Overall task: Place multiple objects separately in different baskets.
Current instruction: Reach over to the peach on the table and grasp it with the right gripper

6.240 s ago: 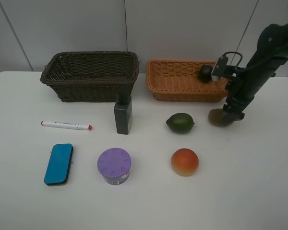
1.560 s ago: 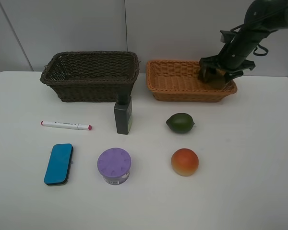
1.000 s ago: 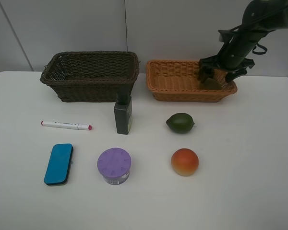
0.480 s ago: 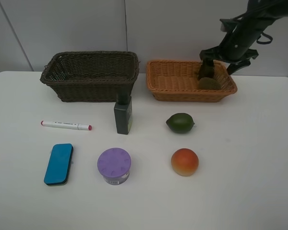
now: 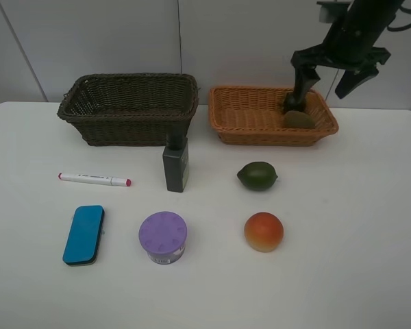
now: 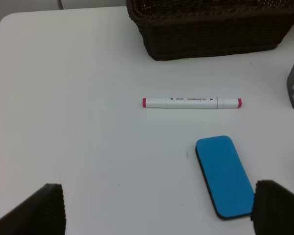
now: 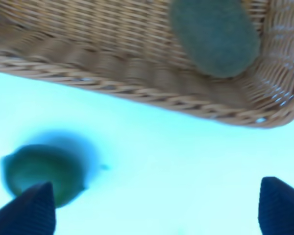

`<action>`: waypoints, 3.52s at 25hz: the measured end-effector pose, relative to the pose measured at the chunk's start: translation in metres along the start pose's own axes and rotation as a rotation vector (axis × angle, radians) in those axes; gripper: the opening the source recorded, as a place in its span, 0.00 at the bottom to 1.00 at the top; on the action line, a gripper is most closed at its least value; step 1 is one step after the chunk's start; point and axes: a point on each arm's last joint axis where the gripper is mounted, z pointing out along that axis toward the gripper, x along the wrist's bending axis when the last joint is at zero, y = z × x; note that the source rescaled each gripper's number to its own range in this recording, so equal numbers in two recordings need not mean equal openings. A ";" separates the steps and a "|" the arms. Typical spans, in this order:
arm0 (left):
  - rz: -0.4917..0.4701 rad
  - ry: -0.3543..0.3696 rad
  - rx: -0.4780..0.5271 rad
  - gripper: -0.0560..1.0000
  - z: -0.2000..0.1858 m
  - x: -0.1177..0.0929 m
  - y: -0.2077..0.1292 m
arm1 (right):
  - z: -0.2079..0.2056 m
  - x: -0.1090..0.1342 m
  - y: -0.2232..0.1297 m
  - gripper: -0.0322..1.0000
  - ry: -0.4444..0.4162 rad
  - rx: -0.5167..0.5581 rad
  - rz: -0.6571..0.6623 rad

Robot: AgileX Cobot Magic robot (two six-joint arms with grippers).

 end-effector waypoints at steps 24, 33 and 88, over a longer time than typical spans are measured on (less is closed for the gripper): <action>0.000 0.000 0.000 1.00 0.000 0.000 0.000 | 0.033 0.111 -0.140 1.00 0.042 0.136 0.154; 0.000 0.000 0.000 1.00 0.000 0.000 0.000 | 0.067 0.116 -0.145 1.00 0.026 0.172 0.211; 0.001 0.001 0.000 1.00 0.000 0.000 0.000 | 0.136 0.131 -0.153 0.03 0.013 0.319 0.271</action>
